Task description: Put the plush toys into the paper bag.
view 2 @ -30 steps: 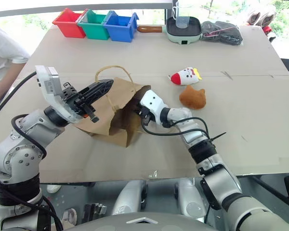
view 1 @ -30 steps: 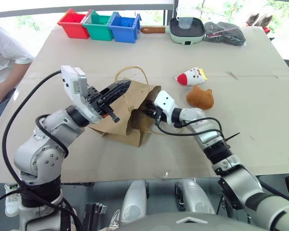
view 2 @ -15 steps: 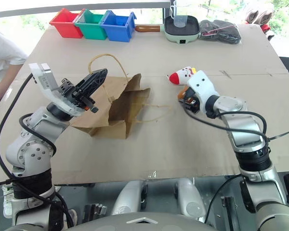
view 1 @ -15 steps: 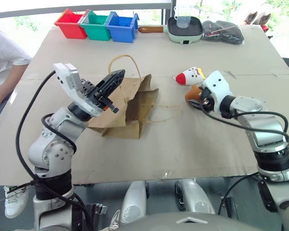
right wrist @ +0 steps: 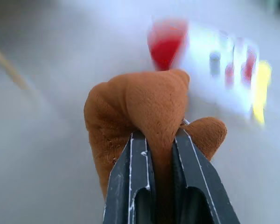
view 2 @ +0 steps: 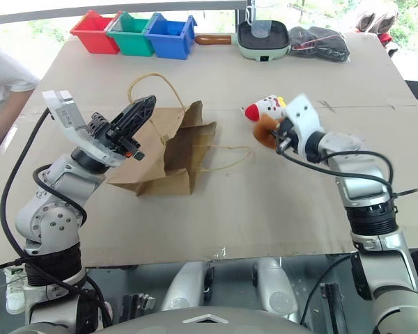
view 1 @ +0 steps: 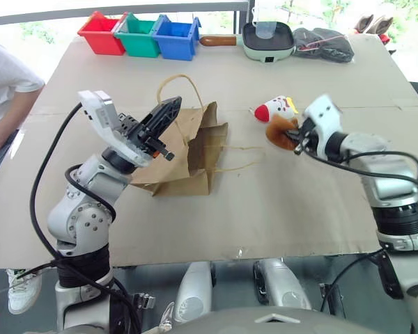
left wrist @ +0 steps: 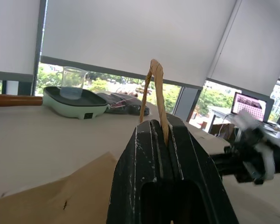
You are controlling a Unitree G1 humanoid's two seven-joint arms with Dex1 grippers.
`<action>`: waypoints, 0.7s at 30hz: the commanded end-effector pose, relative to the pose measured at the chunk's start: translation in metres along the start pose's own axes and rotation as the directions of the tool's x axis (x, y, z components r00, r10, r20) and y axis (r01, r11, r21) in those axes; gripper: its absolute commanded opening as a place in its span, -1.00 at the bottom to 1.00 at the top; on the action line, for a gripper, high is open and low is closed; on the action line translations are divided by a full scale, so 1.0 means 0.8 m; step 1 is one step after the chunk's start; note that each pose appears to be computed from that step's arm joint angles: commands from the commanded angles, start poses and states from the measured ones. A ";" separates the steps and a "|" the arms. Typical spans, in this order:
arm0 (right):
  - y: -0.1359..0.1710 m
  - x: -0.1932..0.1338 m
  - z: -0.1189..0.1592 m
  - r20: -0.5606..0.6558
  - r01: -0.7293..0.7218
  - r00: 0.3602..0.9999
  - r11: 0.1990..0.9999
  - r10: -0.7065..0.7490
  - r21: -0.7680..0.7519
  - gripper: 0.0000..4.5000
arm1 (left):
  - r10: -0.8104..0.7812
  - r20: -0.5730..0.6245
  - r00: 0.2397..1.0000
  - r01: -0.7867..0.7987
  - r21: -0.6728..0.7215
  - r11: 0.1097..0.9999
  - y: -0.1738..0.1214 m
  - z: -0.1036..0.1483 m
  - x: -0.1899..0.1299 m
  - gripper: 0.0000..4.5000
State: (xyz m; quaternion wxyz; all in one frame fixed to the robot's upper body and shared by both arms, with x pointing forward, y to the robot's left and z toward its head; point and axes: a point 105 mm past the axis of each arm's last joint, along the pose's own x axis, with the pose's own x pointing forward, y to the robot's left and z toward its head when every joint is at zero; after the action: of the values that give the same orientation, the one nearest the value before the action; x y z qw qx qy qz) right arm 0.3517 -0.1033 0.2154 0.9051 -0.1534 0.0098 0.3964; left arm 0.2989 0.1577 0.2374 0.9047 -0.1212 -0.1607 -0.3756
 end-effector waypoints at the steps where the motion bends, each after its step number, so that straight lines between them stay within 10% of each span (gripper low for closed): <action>1: 0.034 0.004 0.041 0.068 -0.114 0.990 0.987 0.122 -0.117 -0.96 | -0.049 0.042 0.998 0.048 0.031 0.998 -0.012 0.017 0.006 -1.00; 8: 0.096 0.057 0.011 -0.103 -0.344 0.939 0.892 0.329 -0.293 -0.96 | -0.079 0.064 0.995 0.076 0.035 0.996 -0.021 0.023 0.018 -1.00; 21: 0.188 0.143 0.024 0.003 -0.662 0.723 0.695 0.690 -0.280 -0.83 | -0.167 0.058 0.984 0.166 0.020 0.986 -0.053 -0.004 0.037 -1.00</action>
State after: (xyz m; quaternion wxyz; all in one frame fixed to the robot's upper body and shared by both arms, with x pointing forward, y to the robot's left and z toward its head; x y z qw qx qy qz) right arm 0.3205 0.0685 0.1783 0.6812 -0.2327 -0.0286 0.6936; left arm 0.3023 0.1203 0.2370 0.8858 -0.1225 -0.1682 -0.4148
